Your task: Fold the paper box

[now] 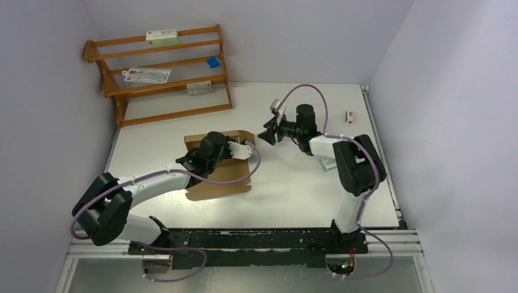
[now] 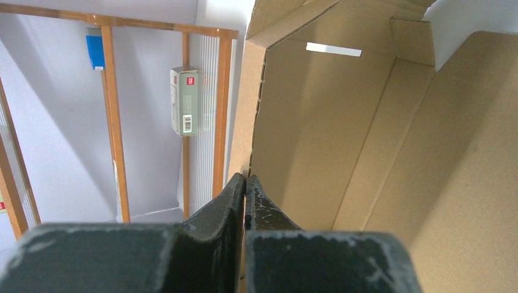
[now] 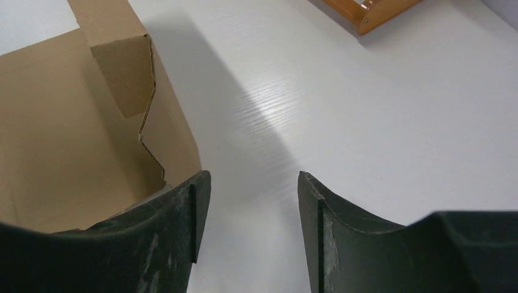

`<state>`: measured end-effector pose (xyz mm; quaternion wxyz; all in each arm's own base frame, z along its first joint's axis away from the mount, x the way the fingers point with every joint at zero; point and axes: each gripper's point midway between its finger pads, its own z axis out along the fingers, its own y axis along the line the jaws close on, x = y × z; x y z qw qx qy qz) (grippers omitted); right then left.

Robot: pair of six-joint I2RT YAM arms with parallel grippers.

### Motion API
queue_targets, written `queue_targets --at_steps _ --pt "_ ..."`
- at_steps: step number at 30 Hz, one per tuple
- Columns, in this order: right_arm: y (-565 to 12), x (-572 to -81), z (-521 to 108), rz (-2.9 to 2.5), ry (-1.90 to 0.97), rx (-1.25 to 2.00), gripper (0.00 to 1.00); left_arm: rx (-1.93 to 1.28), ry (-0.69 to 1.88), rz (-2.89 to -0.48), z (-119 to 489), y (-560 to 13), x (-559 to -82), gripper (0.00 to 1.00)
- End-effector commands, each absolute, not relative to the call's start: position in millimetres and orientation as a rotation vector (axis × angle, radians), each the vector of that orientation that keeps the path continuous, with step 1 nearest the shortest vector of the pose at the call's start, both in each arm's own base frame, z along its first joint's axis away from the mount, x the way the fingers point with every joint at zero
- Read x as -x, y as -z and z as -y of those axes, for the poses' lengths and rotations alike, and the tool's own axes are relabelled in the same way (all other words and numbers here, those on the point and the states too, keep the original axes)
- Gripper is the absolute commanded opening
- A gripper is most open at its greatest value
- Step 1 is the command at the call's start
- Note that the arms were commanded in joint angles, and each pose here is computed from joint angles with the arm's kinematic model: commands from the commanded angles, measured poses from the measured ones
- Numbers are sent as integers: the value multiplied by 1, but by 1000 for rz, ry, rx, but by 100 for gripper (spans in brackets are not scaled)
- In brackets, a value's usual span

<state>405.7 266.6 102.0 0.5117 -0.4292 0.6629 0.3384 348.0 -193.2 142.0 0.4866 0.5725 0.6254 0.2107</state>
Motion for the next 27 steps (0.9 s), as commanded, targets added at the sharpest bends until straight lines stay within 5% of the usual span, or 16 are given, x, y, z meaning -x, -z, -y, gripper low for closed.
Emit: queue_targets --at_steps 1,27 --pt "-115 -416 -275 -1524 -788 1027 57 -1426 -472 -1508 201 -142 -344 5" --pt "-109 -353 -320 -1389 -1129 1212 54 -1449 -429 -1538 208 -138 -338 5"
